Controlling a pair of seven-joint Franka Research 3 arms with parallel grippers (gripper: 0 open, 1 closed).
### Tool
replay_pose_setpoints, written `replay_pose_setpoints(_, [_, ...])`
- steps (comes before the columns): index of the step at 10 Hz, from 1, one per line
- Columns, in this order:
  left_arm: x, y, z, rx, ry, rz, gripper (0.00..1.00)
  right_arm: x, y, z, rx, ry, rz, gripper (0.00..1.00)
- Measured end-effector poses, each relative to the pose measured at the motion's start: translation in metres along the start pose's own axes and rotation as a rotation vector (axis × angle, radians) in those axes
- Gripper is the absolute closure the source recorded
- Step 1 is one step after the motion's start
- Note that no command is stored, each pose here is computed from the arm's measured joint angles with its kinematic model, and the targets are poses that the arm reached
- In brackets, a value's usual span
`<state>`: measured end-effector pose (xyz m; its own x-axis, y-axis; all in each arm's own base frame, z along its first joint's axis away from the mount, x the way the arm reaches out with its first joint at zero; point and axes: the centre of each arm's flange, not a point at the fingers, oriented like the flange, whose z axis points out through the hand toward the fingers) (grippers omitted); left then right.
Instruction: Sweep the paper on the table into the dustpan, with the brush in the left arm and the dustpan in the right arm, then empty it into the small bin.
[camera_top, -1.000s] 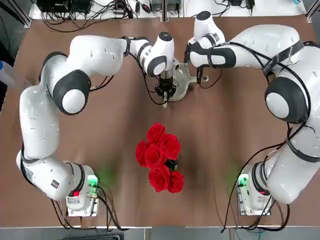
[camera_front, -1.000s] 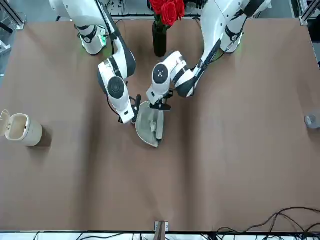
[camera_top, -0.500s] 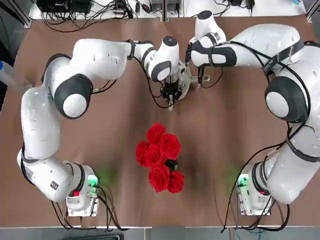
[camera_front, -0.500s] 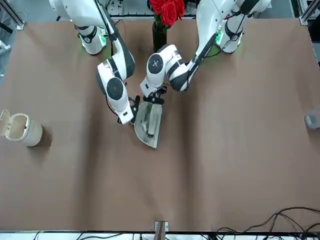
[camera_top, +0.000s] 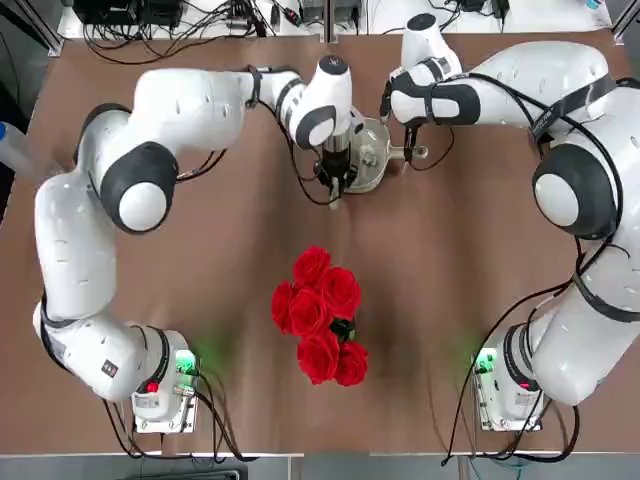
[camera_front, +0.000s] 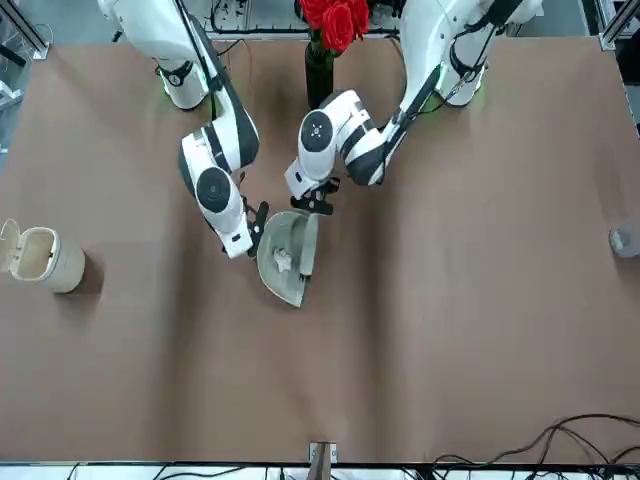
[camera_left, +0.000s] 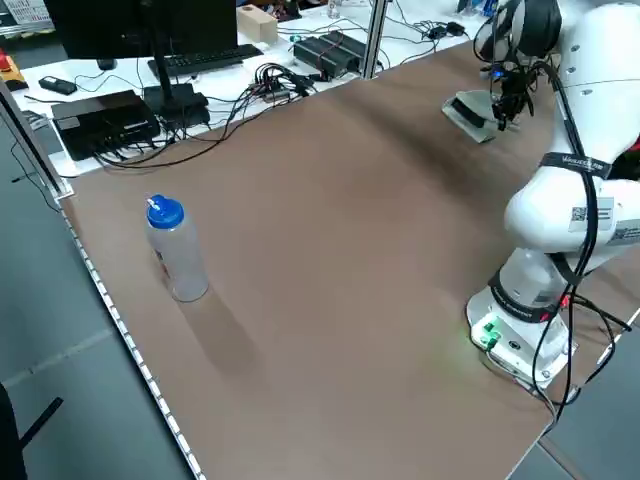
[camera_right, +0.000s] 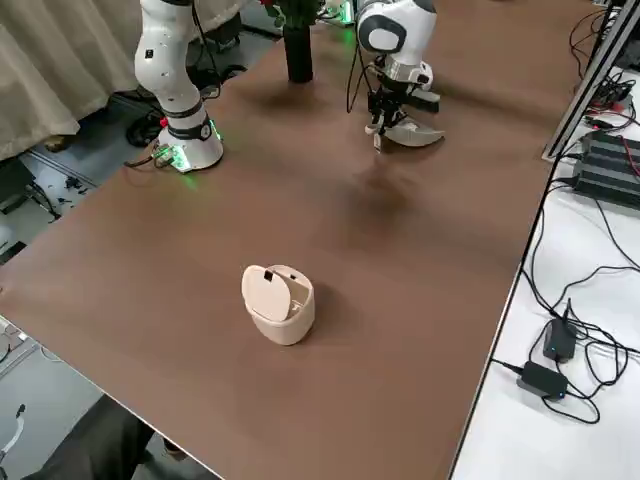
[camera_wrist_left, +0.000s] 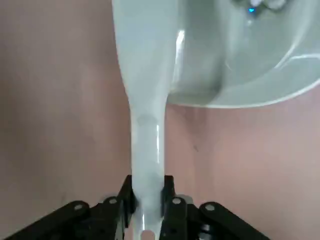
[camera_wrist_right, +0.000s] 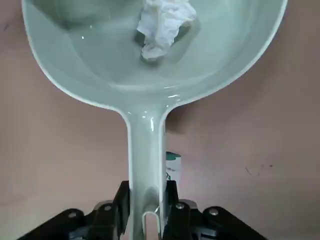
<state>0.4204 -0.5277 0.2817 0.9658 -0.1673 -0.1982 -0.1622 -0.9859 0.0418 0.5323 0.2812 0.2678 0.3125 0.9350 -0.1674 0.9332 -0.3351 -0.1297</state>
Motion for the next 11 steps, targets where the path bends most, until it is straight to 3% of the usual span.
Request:
replay_pose_setpoints(4, [0.035,-0.098,-0.060,0.101,-0.043,-0.145,0.73,-0.018,0.015,-0.015,0.040,0.078,0.017,0.67])
replay_pose_setpoints(7, [0.074,-0.228,-0.090,0.121,-0.024,-0.279,0.73,-0.035,0.020,-0.039,0.040,0.120,0.037,0.67])
replay_pose_setpoints(11, [0.082,-0.405,-0.131,0.092,-0.007,-0.336,0.73,-0.083,0.040,-0.067,0.068,0.152,0.107,0.67])
